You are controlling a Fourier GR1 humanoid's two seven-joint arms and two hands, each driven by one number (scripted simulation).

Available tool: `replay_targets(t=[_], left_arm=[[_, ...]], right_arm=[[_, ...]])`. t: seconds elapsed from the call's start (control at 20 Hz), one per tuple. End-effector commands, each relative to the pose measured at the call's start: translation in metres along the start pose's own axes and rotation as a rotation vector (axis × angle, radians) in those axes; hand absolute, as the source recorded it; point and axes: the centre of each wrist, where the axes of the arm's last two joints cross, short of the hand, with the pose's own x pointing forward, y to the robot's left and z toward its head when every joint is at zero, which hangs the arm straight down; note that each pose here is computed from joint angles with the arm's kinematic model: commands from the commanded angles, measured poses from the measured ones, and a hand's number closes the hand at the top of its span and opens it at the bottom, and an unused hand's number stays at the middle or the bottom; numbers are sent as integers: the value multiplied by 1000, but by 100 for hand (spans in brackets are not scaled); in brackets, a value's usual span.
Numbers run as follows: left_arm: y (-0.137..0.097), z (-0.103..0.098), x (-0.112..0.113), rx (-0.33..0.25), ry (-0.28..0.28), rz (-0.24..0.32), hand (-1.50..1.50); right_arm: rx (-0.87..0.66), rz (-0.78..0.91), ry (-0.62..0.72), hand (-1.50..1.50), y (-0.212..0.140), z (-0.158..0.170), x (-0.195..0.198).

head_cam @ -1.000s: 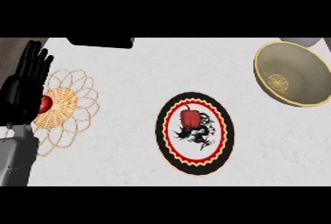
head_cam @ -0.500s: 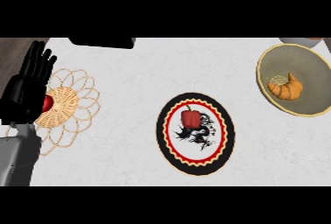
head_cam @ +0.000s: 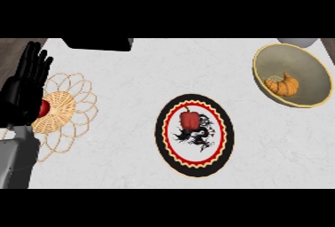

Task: Pick the croissant from the plate and place it in the bowl

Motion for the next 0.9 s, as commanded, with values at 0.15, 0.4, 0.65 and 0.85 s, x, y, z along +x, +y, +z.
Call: replay_targets(t=[0.15,0.4,0.65,0.85], left_arm=[[6,8,-1,10,12,-18,0],[-9,-1,-9,1,3,-2,0],[6,3,-8,5,1,-7,0],[13,5,-5,10,-7,-1,0]], right_arm=[[96,24,-59,150,56,-38,-12],[118,-48,88,150,98,-60,-18],[143,-217,90,-150,129,-71,-21],[54,-409,35,-150,128,-70,-22]])
